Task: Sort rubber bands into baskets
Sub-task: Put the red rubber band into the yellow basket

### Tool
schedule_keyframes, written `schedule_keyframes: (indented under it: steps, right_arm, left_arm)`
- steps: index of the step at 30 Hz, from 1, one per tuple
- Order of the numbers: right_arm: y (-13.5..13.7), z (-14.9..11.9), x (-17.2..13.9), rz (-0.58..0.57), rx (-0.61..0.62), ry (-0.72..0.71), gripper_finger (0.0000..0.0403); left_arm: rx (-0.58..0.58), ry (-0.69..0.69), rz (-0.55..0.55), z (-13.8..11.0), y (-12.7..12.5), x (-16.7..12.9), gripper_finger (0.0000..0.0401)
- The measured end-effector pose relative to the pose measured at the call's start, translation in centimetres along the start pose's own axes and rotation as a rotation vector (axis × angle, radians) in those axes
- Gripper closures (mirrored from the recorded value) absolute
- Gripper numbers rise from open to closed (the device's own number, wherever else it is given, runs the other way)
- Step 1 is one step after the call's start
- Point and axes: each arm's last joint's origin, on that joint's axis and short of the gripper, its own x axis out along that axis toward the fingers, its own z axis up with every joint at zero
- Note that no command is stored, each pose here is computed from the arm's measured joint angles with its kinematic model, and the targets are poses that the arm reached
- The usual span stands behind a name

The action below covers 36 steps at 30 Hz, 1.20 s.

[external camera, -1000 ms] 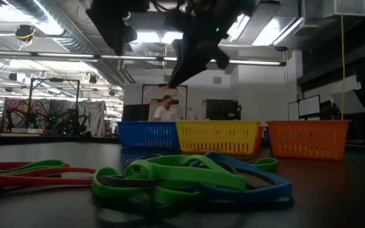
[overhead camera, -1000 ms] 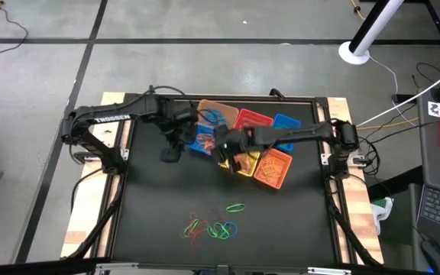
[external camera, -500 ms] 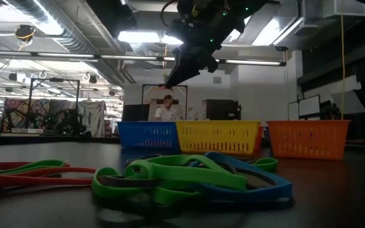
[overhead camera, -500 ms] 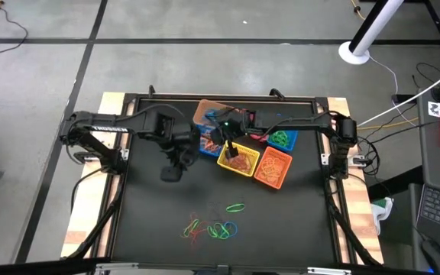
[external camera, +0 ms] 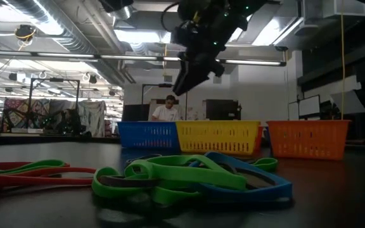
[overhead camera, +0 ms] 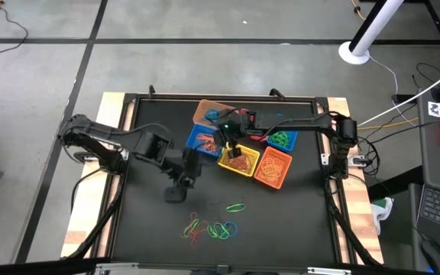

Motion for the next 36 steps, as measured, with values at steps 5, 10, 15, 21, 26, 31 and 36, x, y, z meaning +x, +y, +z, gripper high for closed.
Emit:
schedule_keyframes:
  steps: [5,10,15,21,26,31,36]
  right_arm:
    - [0.0,-0.2,-2.2,0.023,-0.002,0.03,0.0259]
    - [-0.2,-0.2,-5.5,0.007,-0.001,0.022,0.026]
    - [-0.4,-0.1,-8.9,-0.028,0.002,-0.012,0.026]
    - [-0.6,-0.1,-11.5,-0.055,0.027,-0.052,0.026]
    - [-0.4,-0.5,-12.0,-0.038,0.041,-0.028,0.026]
    - [0.0,-0.9,-12.0,-0.006,0.037,0.02,0.026]
    - [0.2,-1.2,-12.0,0.016,0.055,0.053,0.026]
  left_arm:
    - [-0.069,0.015,0.071,-0.5,-2.3,1.3,0.0256]
    - [-0.067,0.094,0.121,-0.9,-4.5,4.7,0.0256]
    - [0.0,0.211,0.157,-1.5,-6.1,9.0,0.0256]
    - [0.125,0.342,0.19,-2.6,-7.1,13.7,0.0256]
    - [0.231,0.417,0.177,-3.5,-7.7,16.6,0.0256]
    - [0.341,0.371,0.119,-3.2,-8.5,17.5,0.0256]
    - [0.438,0.328,0.069,-2.9,-9.0,17.9,0.0256]
